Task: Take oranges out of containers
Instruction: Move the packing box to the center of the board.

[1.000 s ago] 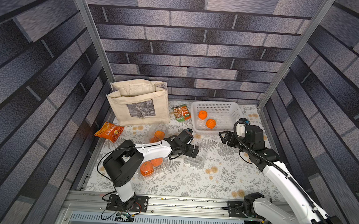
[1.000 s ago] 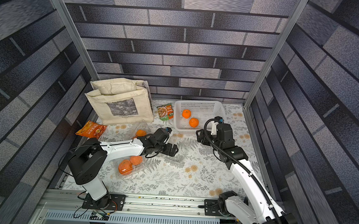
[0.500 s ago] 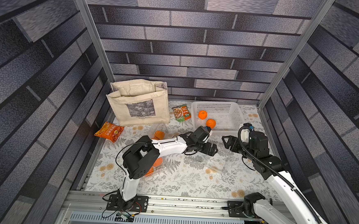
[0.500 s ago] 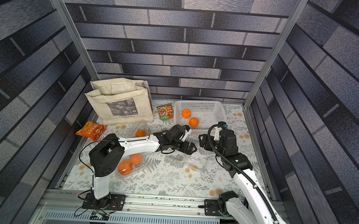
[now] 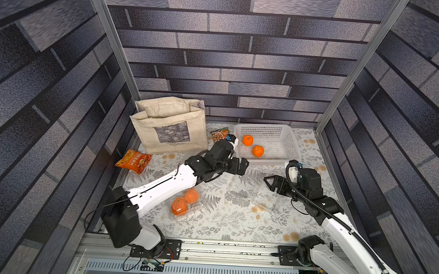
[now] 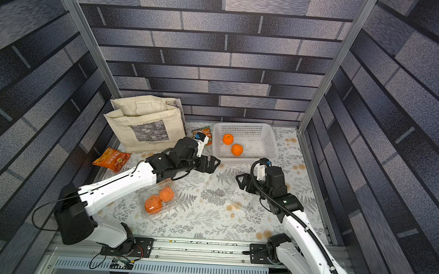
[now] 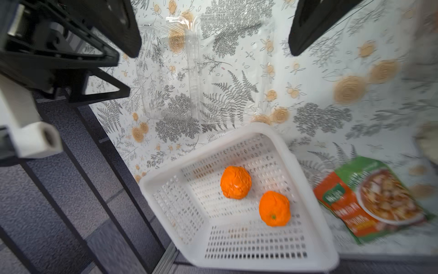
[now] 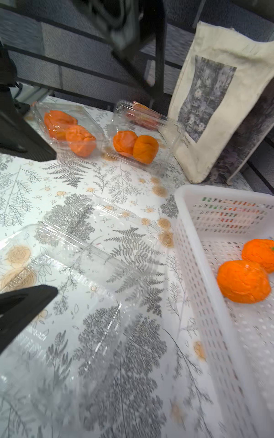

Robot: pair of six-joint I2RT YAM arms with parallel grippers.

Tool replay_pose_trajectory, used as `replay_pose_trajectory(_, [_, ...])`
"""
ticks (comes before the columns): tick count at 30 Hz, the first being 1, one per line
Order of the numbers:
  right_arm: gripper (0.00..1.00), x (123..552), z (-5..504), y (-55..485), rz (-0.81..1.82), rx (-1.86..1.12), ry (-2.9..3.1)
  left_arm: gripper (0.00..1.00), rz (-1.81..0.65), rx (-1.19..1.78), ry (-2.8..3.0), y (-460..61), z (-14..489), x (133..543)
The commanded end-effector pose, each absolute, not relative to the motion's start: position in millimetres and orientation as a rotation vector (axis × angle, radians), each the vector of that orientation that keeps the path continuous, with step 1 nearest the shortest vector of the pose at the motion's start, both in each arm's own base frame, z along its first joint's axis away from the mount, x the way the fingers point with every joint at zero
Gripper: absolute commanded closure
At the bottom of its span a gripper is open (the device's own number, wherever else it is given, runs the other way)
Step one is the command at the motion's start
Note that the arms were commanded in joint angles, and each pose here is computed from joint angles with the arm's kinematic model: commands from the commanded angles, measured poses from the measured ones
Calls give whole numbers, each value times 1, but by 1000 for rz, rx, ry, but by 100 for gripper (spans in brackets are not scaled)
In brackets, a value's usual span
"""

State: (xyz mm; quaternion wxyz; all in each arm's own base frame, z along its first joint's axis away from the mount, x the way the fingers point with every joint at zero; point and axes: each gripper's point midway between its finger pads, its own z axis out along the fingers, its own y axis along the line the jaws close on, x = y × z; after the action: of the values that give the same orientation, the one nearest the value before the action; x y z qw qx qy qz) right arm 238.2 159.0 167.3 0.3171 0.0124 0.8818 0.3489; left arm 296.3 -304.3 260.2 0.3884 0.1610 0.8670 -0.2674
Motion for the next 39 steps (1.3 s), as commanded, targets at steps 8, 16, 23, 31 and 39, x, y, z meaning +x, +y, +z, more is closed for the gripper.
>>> replay_pose_trajectory(8, [16,175,169,255,1130,-261,2340,0,-236,150,2535,-137,197,229])
replay_pose_trajectory(16, [16,153,156,322,1198,-447,2368,0,-152,-48,2676,-94,153,179])
replay_pose_trajectory(23, [16,157,145,346,1234,-433,2392,0,-196,-115,2711,-97,130,167])
replay_pose_trajectory(31, [16,159,139,315,1117,-362,2391,0,-249,-57,2801,-128,92,159])
replay_pose_trajectory(39, [16,162,129,303,1056,-312,2420,0,-296,13,2806,-155,80,172])
